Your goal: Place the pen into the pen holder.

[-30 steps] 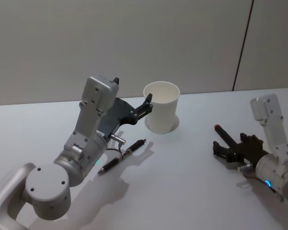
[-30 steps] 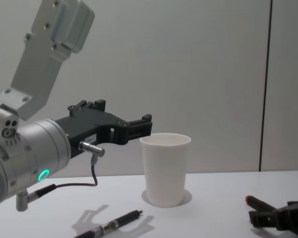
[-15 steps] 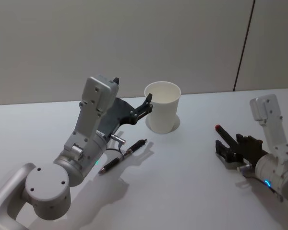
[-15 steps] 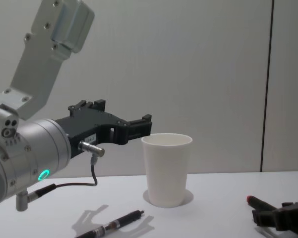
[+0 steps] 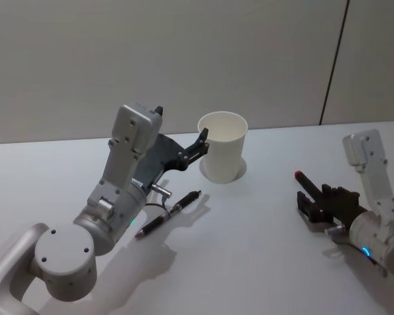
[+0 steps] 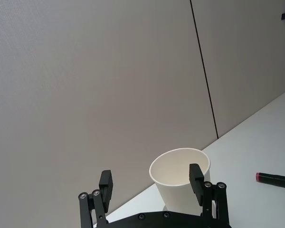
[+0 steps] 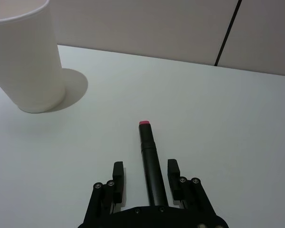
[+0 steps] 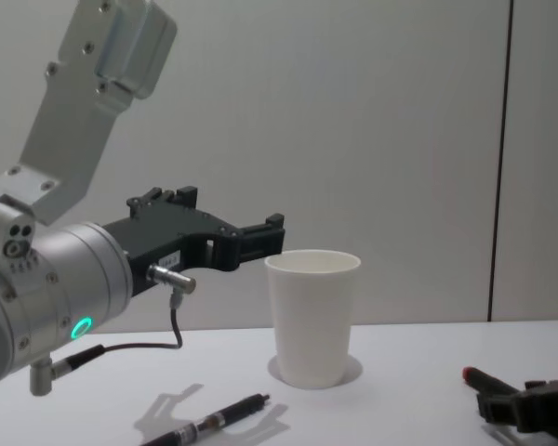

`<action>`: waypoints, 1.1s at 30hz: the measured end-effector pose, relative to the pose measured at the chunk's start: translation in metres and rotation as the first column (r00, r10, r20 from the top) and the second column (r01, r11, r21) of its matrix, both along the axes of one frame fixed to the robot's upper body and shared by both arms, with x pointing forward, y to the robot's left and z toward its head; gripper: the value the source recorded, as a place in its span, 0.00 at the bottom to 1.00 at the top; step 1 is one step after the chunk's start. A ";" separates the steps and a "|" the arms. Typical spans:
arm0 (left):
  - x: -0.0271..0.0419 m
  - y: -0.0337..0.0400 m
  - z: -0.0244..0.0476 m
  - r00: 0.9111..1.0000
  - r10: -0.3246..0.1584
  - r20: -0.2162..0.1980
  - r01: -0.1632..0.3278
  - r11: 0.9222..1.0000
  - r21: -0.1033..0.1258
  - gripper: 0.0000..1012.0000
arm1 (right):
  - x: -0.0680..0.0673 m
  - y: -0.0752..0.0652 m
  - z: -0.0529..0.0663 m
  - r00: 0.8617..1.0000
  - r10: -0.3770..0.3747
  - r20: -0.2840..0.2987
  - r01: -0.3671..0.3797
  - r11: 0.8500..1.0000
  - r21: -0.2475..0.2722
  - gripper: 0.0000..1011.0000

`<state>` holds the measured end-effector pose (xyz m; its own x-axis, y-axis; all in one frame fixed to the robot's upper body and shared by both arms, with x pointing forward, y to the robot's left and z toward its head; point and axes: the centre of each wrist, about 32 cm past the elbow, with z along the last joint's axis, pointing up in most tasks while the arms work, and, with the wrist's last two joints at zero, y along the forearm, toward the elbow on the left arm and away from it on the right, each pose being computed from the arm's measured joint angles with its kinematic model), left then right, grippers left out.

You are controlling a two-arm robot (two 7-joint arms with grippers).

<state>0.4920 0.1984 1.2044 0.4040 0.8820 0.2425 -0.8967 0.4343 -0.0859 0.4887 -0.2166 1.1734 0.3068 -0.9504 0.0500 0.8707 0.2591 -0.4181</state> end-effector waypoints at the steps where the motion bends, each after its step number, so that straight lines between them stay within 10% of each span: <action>1: 0.0000 0.0000 0.0000 1.000 0.000 0.000 0.000 1.000 0.000 0.99 | 0.000 0.000 0.000 1.000 -0.001 0.000 0.001 1.000 0.002 0.55; 11: 0.0000 0.0000 0.0000 1.000 0.000 0.000 0.000 1.000 0.000 0.99 | -0.001 -0.001 -0.001 1.000 -0.012 0.003 0.012 1.000 0.013 0.48; 21: 0.0000 0.0000 0.0000 1.000 0.000 0.000 0.000 1.000 0.000 0.99 | -0.002 -0.001 -0.001 1.000 -0.016 0.003 0.016 1.000 0.016 0.18; 33: 0.0000 0.0000 0.0000 1.000 0.000 0.000 0.000 1.000 0.000 0.99 | -0.002 -0.001 -0.001 1.000 -0.018 0.006 0.018 1.000 0.024 0.18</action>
<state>0.4920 0.1984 1.2044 0.4040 0.8820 0.2425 -0.8967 0.4343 -0.0859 0.4866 -0.2180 1.1722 0.2896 -0.9567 0.0287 0.8780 0.2536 -0.4060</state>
